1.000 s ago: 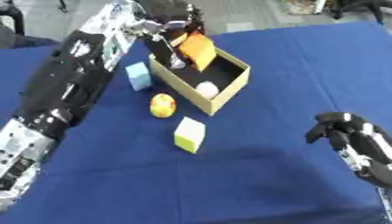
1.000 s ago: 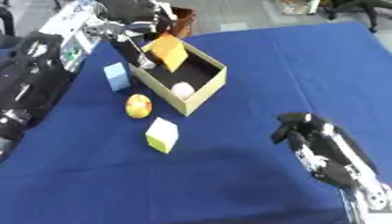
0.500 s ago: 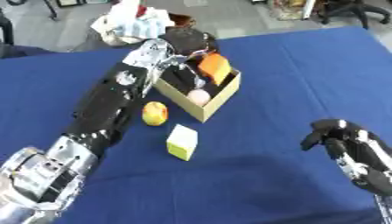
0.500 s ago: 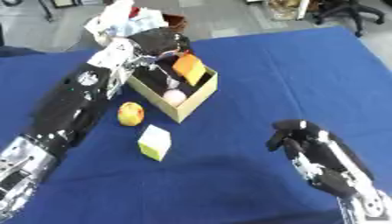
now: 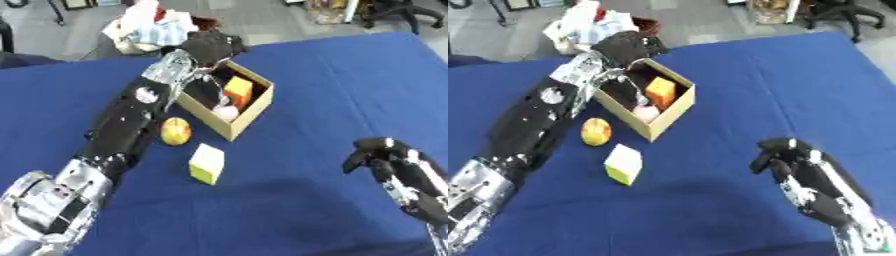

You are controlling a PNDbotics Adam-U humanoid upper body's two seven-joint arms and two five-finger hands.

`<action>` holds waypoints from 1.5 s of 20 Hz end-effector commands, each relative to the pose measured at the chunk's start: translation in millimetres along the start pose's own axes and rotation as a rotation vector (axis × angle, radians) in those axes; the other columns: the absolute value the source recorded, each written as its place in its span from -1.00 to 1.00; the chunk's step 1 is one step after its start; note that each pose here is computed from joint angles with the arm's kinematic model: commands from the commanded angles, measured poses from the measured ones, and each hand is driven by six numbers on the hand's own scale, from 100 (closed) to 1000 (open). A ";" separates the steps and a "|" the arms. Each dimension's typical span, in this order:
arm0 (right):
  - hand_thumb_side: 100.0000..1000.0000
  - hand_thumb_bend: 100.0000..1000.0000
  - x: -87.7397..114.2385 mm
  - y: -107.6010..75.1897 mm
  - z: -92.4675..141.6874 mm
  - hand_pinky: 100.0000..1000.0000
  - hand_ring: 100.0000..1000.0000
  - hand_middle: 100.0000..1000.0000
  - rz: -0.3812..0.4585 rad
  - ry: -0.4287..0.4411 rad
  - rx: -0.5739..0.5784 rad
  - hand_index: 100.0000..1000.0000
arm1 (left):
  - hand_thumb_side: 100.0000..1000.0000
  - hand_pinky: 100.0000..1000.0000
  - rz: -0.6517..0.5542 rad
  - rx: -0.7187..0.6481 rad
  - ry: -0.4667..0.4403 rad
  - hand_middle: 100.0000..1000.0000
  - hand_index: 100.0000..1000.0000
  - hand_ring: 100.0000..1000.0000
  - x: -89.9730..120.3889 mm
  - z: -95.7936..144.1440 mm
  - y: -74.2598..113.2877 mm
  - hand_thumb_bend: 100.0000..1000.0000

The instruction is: Pick up objects on the table and place them in the box.

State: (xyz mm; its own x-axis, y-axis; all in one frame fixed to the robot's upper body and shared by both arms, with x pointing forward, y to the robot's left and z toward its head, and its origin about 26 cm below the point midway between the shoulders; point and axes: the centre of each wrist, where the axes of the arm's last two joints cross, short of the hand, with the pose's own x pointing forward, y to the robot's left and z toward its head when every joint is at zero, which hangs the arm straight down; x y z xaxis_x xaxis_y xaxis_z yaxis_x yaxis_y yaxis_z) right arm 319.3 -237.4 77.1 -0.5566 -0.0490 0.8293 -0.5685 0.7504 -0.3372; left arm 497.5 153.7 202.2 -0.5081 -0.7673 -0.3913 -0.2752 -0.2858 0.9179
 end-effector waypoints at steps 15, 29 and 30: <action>-0.20 -1.00 7.0 -12.6 3.2 0.08 0.14 0.00 0.057 0.004 -0.027 0.48 | -0.32 0.59 0.232 -0.199 -0.348 0.36 0.72 0.37 -40.7 96.5 65.5 -0.56; -0.20 -1.00 6.7 -12.2 2.8 0.08 0.14 0.00 0.055 0.003 -0.027 0.48 | 0.18 0.66 0.186 -0.451 -0.434 0.55 0.83 0.50 1.5 91.1 25.1 -0.32; -0.20 -1.00 6.7 -12.2 2.8 0.08 0.14 0.00 0.055 0.003 -0.027 0.48 | 0.26 0.67 0.181 -0.458 -0.433 0.57 0.84 0.51 1.9 91.1 21.8 -0.29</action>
State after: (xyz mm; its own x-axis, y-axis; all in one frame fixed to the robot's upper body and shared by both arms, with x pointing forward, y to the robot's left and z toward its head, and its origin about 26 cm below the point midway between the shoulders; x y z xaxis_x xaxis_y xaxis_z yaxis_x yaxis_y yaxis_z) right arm 319.5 -245.2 78.1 -0.5654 -0.0171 0.8246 -0.5316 0.7720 -0.3484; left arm 415.0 195.7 207.6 -0.8267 -0.5541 -0.0975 0.1960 -0.4461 0.8732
